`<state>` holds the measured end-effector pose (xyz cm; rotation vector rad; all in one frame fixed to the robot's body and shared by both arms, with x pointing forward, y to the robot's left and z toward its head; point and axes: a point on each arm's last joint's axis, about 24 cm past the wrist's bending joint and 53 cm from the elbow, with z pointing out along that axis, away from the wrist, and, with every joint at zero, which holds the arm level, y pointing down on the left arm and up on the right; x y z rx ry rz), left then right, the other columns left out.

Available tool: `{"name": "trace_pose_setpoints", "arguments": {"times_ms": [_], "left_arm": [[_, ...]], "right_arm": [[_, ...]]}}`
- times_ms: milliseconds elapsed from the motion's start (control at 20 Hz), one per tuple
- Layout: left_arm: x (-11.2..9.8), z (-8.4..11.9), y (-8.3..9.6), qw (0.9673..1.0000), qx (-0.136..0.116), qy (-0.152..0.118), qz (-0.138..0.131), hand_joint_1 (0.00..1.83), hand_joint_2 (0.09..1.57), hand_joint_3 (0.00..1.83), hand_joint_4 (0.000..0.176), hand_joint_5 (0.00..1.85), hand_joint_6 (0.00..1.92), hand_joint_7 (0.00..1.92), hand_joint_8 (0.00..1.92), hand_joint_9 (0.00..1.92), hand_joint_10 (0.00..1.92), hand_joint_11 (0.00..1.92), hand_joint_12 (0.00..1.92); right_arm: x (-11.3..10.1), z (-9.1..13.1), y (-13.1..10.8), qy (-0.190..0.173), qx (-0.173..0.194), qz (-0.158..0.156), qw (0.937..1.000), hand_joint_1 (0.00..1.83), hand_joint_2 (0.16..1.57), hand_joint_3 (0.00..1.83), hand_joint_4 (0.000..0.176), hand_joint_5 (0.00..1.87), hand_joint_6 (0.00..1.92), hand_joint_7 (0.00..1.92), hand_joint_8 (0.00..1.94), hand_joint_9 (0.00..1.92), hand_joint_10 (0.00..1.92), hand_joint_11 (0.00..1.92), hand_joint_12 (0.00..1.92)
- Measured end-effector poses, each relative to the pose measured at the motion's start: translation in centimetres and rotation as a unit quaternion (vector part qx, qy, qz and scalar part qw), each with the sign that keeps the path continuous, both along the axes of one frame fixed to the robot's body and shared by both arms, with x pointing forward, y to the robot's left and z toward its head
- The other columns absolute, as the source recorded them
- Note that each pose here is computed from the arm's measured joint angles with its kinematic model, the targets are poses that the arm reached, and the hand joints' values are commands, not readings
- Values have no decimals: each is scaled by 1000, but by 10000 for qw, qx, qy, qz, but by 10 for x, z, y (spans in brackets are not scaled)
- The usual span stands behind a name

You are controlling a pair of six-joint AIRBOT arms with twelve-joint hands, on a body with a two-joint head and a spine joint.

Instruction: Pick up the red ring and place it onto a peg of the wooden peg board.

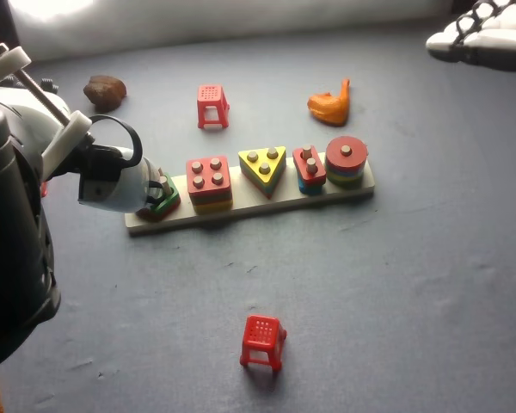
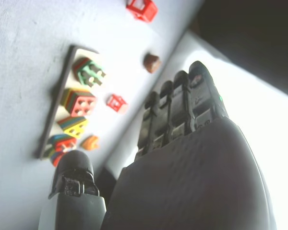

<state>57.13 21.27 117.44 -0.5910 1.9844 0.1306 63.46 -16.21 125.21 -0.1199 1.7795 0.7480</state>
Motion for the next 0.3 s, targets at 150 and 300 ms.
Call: {"name": "trace_pose_setpoints", "arguments": {"times_ms": [150,300], "left_arm": [[0,0,0,10000,-2,8,-2,0,1172,0,0,66,8,64,7,37,5,11,21],[0,0,0,10000,2,3,1,0,1175,1,0,59,4,55,2,31,2,0,15]], "right_arm": [[0,0,-2,1,-4,-18,10000,1114,950,0,0,0,0,0,0,0,0,11,6],[0,0,-1,4,-6,-10,10000,1137,934,0,0,0,0,0,0,0,0,45,26]]}}
